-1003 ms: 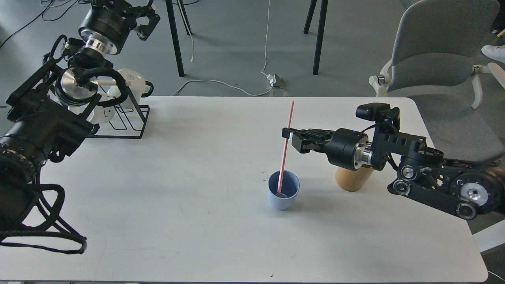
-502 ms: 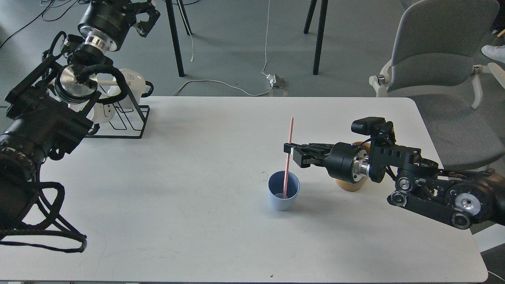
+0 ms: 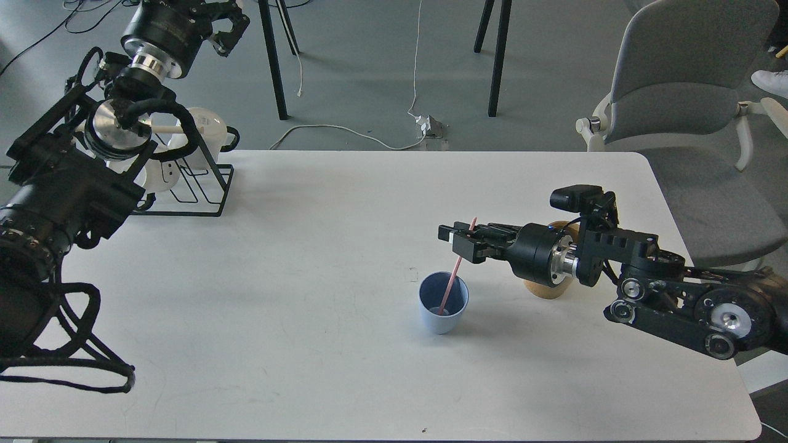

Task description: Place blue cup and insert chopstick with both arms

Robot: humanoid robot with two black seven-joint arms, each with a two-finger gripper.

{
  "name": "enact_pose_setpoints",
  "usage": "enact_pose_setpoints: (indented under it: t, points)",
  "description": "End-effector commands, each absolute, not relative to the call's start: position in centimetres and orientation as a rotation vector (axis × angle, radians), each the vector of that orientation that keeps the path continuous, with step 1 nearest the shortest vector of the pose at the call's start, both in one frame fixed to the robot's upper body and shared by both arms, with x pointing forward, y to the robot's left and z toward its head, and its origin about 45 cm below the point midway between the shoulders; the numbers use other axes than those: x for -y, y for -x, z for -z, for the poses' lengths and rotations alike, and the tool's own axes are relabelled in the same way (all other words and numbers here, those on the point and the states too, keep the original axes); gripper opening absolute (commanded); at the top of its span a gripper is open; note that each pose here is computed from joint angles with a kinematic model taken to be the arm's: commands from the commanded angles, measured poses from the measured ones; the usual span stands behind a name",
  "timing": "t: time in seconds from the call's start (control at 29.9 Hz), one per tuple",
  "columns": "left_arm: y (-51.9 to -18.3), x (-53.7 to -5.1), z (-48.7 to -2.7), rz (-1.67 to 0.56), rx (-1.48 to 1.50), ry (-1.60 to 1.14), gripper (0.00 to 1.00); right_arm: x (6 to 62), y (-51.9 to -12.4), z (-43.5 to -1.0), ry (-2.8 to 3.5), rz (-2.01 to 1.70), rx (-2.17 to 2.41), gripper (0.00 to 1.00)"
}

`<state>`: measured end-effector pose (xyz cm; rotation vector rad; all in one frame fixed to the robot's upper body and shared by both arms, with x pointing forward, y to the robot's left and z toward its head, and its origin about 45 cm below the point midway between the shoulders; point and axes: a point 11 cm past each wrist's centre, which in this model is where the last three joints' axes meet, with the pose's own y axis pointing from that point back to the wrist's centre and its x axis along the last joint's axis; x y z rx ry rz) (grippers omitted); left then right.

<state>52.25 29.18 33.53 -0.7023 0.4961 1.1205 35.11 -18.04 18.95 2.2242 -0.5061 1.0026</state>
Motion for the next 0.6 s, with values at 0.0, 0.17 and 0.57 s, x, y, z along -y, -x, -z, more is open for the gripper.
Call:
enact_pose_setpoints:
  t: [0.0,0.17,0.57]
  points:
    - [-52.2,-29.3,-33.5,-1.123,-0.495,0.701,1.00,18.6,-37.3,-22.9,-2.237,-1.065,0.651,0.85]
    - [-52.2,-29.4,-33.6,-1.123,-0.493,0.702,1.00,20.6,-41.6,-31.8,-2.373,-0.996,1.069,0.98]
    - [-52.2,-29.2,-33.1,-1.127,-0.498,0.707,1.00,36.0,-48.3,-38.3,-2.649,-0.229,1.874,1.00]
